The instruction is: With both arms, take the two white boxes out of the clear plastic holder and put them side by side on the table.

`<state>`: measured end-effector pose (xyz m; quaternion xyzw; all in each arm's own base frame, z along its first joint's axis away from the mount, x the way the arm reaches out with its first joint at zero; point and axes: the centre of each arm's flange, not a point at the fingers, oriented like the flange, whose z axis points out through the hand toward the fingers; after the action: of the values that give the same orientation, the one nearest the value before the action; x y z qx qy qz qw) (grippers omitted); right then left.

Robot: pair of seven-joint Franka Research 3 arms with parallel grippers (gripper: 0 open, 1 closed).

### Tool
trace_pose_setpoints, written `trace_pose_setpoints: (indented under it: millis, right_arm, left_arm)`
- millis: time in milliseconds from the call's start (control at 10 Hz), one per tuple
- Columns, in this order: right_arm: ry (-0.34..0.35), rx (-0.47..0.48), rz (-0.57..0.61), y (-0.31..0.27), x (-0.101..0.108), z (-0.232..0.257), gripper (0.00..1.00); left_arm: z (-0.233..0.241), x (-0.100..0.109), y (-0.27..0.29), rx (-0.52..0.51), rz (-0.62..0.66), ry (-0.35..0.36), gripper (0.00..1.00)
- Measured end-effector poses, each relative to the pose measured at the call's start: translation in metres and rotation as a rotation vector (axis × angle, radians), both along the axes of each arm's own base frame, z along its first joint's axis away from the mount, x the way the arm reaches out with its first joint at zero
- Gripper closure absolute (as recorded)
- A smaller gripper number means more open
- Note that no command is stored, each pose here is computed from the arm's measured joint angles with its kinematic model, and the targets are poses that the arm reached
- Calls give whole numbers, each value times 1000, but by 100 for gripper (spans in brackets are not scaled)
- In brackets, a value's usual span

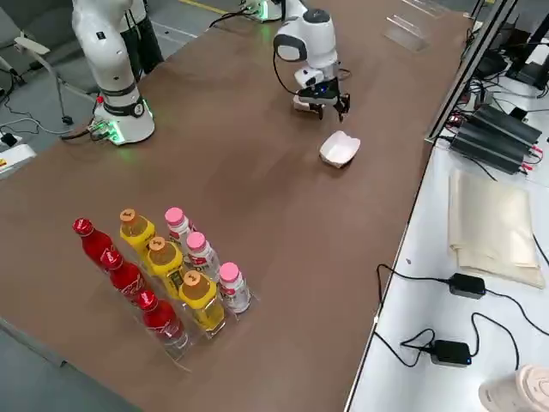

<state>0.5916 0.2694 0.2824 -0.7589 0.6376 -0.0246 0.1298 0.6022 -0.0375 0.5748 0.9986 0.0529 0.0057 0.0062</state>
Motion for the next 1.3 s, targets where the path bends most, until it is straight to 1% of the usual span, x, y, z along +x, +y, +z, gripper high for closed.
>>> trace_pose_setpoints:
  millis: [100, 200, 300, 400, 500, 600, 800, 1000, 1100, 1300]
  right_arm:
    - [37, -7, 141, 5, -4, 5, 0]
    - [61, -17, 292, 9, -5, 9, 0]
    - [68, -20, 411, 11, -4, 14, 0]
    - [43, -23, 528, 8, 2, 25, 0]
    - [8, -32, 675, 8, 6, 35, 0]
    - [-16, -43, 792, 8, 6, 37, 0]
    - [-48, -61, 953, 21, 0, 36, 0]
    - [-111, -97, 1096, 48, -11, 38, 0]
    - [-145, -126, 1176, 59, -17, 36, 0]
    - [-188, -182, 1277, 67, -33, 17, 0]
  left_arm:
    - [12, -16, 0, 9, -26, 7, 0]
    - [21, -29, 0, 13, -55, 21, 0]
    - [26, -34, -1, 14, -79, 23, 0]
    - [29, -35, 1, 14, -88, 18, 0]
    - [30, -35, 3, 14, -94, 18, 0]
    - [30, -35, 5, 14, -103, 17, 0]
    - [30, -35, 8, 14, -102, 15, 0]
    - [36, -34, 8, 14, -103, 1, 0]
    - [45, -33, 8, 14, -102, -19, 0]
    - [61, -33, 9, 14, -101, -51, 0]
